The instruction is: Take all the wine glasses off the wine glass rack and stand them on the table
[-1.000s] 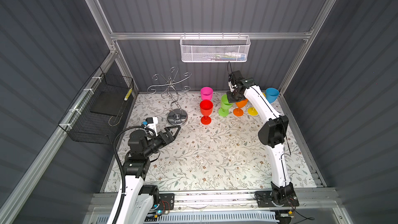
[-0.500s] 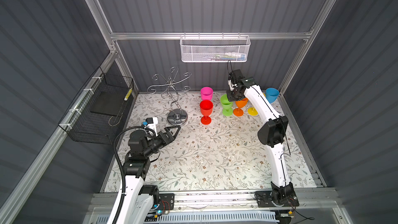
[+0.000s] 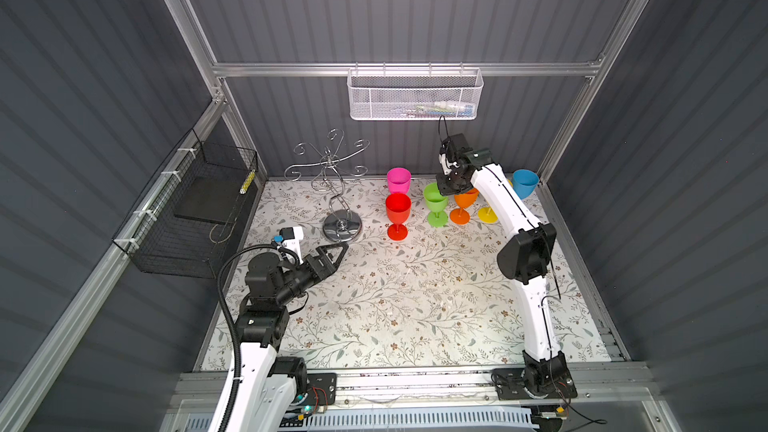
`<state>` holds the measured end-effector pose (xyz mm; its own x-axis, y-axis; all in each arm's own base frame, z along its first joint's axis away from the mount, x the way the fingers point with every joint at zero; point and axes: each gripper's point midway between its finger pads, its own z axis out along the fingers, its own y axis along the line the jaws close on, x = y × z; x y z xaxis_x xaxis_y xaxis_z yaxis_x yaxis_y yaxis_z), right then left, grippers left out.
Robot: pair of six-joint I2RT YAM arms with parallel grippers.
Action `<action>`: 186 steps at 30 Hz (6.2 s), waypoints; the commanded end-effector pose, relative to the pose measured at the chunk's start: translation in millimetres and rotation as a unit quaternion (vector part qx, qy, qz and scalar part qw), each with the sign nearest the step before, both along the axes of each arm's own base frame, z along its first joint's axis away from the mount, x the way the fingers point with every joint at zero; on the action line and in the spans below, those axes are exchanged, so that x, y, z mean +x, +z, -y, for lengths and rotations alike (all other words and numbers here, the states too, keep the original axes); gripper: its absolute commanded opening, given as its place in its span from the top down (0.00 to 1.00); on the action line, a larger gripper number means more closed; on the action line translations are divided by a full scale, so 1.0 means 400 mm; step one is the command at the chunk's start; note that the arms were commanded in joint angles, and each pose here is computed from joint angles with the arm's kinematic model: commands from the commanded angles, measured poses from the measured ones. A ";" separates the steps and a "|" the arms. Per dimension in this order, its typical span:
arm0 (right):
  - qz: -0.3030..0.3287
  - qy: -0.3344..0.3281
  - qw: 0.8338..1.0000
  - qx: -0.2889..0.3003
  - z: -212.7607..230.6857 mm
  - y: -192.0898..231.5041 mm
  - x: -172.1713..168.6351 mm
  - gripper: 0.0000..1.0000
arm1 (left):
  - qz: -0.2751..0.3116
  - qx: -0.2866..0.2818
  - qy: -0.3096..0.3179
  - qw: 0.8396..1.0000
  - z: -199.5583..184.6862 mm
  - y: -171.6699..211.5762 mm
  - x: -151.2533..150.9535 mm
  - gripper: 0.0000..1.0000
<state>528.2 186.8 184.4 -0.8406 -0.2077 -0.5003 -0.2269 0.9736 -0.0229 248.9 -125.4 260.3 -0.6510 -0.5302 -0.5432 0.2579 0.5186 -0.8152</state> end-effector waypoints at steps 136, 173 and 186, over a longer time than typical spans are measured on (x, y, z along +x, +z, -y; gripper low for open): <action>0.446 -0.198 0.873 0.004 0.537 -0.077 -0.442 0.01 | 0.070 0.511 0.224 0.827 -0.298 -0.431 0.397 0.00; 0.390 -0.121 0.911 0.063 0.503 -0.161 -0.358 0.01 | 0.069 0.494 0.225 0.837 -0.307 -0.489 0.420 0.00; 0.380 -0.136 0.912 0.076 0.524 -0.164 -0.349 0.01 | 0.068 0.494 0.225 0.837 -0.308 -0.490 0.420 0.00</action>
<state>385.1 -22.8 115.4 -0.2534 0.0638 -0.9653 0.0564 0.9971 0.0511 409.0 -3.7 51.1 -0.4446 0.0575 -0.8939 -0.0820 0.9911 0.1045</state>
